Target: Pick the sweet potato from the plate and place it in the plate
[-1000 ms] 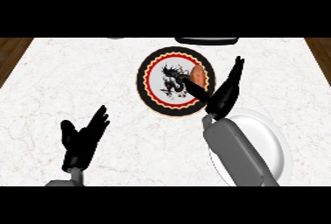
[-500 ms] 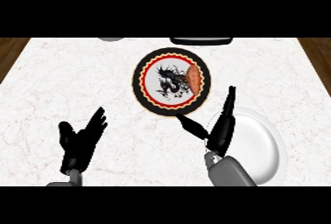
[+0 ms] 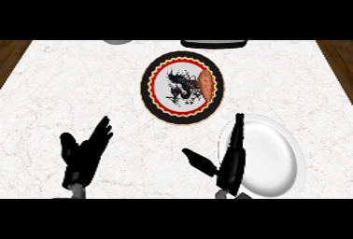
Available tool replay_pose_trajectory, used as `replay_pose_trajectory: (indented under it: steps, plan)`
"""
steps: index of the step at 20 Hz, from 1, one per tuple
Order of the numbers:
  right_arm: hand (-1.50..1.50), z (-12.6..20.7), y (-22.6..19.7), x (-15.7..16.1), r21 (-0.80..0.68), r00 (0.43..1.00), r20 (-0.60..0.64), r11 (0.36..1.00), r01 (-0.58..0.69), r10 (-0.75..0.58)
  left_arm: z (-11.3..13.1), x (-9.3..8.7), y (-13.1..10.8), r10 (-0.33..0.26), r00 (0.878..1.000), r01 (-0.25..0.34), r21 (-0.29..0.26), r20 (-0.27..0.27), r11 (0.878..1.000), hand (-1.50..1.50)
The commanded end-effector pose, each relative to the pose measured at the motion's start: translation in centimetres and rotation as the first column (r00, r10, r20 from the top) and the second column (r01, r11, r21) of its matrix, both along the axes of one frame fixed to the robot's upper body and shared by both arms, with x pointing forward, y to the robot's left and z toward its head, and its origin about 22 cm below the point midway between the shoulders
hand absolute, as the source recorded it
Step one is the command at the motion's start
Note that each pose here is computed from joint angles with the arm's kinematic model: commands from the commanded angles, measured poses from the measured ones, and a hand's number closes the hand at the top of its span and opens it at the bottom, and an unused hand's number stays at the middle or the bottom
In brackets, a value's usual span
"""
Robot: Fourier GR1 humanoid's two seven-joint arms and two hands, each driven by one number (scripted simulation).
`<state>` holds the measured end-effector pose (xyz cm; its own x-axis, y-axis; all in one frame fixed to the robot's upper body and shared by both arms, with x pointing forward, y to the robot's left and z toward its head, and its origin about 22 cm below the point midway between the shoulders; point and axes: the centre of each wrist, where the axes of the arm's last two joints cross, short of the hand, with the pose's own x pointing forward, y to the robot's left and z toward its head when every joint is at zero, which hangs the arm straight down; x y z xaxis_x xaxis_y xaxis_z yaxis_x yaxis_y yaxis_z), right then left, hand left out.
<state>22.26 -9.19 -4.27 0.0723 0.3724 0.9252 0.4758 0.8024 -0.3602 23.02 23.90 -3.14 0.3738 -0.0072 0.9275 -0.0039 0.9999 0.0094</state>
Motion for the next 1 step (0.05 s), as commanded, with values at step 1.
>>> replay_pose_trajectory:
  steps: [1]
  plan:
    - [-1.50,-0.37,1.17,-2.48,0.010,0.999,0.018,0.999,0.037,-0.037,-1.63,1.31,-0.15,0.004,1.000,-0.004,-0.007,0.000,1.000,0.00]
